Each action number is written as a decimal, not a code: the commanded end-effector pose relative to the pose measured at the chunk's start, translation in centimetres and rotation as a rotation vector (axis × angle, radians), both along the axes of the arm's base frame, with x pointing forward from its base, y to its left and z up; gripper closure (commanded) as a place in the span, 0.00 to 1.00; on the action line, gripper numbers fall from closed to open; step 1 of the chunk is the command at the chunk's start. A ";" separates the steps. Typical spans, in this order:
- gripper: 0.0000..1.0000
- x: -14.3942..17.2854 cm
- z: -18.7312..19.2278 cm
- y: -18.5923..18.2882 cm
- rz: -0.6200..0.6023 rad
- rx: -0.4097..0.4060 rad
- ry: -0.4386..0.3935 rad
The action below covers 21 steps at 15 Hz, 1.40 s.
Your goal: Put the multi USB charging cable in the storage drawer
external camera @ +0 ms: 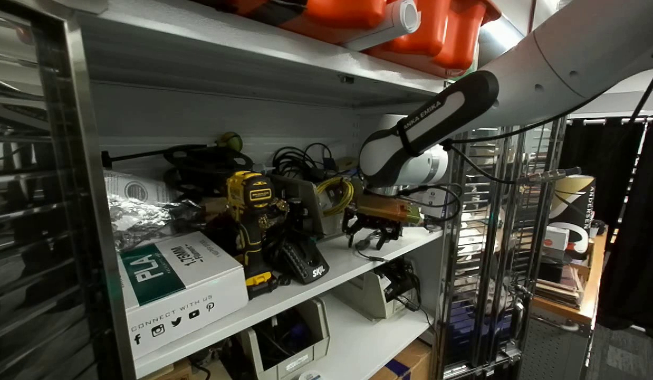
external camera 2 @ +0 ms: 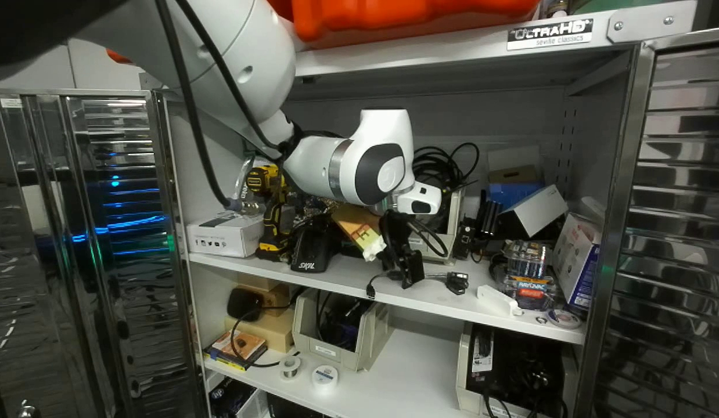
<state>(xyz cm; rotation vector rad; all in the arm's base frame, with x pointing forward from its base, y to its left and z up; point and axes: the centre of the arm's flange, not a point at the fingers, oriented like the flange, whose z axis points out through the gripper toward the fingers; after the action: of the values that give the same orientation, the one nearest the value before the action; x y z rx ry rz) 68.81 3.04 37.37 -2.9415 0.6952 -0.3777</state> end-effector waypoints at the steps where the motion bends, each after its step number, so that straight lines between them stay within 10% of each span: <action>1: 0.49 0.7 0.1 0.9 0.047 -0.025 0.041; 6: 0.85 0.6 0.8 1.6 0.082 -0.068 0.061; 17: 0.83 -8.5 4.2 3.6 0.141 -0.228 0.103; 21: 0.86 -12.6 7.0 5.3 0.182 -0.338 -0.044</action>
<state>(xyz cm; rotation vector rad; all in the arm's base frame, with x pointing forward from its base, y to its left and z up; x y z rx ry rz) 61.09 7.30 41.53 -3.2543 0.4162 -0.3629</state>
